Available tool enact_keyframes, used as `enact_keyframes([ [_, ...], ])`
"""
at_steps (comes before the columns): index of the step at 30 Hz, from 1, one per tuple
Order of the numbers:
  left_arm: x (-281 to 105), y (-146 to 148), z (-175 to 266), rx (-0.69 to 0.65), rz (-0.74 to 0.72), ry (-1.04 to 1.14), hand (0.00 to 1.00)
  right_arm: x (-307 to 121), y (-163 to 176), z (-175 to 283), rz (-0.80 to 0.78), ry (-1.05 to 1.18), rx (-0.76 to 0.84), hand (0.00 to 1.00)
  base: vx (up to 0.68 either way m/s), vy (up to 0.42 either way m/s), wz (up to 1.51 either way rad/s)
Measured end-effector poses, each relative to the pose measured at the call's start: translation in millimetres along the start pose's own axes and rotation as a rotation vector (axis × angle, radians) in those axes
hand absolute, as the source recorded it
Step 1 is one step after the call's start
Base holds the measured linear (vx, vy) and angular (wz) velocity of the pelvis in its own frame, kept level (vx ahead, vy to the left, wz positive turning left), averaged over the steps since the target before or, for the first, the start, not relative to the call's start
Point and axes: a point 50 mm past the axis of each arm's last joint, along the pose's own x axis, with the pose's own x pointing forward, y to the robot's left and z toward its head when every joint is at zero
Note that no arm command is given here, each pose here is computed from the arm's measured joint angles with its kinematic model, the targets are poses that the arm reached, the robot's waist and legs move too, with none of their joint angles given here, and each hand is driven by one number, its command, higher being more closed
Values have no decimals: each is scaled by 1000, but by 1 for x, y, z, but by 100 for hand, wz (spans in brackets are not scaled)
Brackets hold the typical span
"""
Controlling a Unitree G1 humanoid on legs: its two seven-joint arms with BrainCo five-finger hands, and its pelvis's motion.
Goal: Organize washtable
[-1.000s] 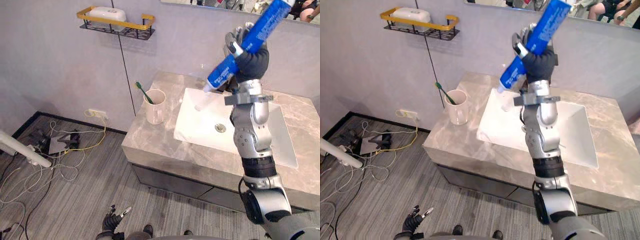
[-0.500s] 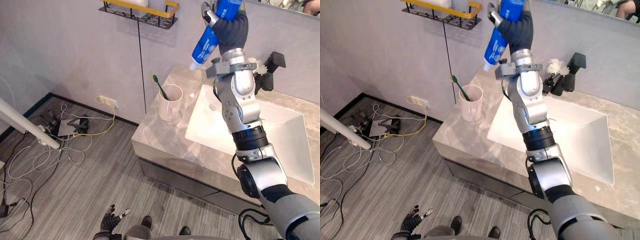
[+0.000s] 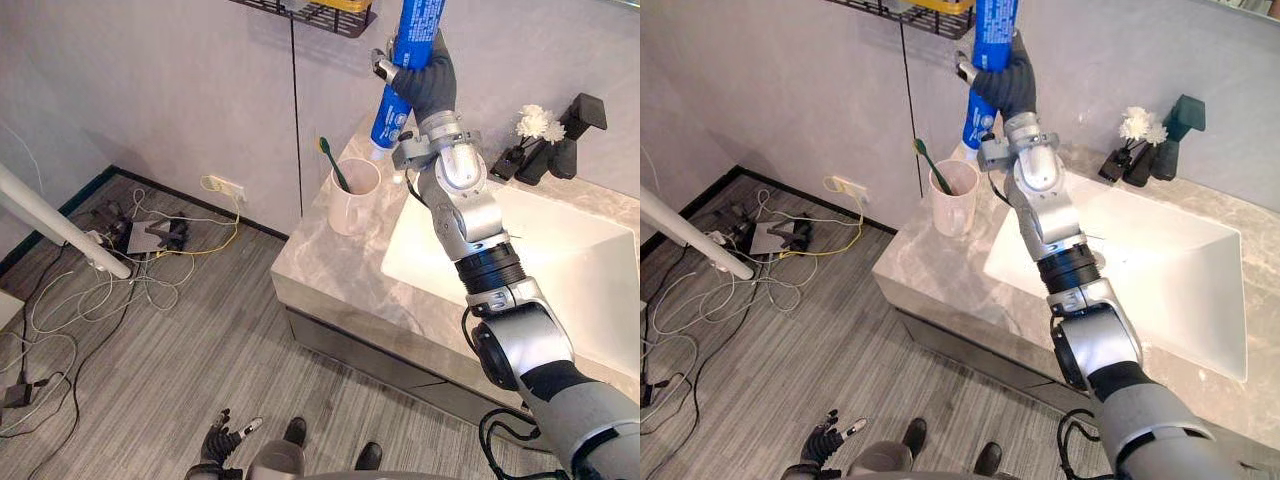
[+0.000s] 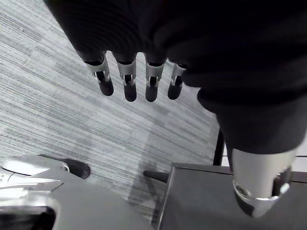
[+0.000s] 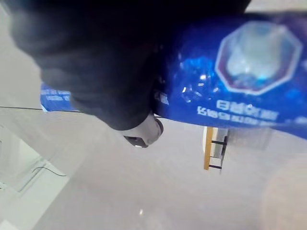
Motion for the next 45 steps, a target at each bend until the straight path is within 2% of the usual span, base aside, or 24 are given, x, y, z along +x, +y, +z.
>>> enact_keyframes([
  [18,0,-2,1,7,4,-12,0,-1,16,-8,3,26,29,100,-1,4,1],
  [45,-1,-3,0,16,-4,-8,0,-4,16,-26,9,110,-29,100,-4,4,2],
])
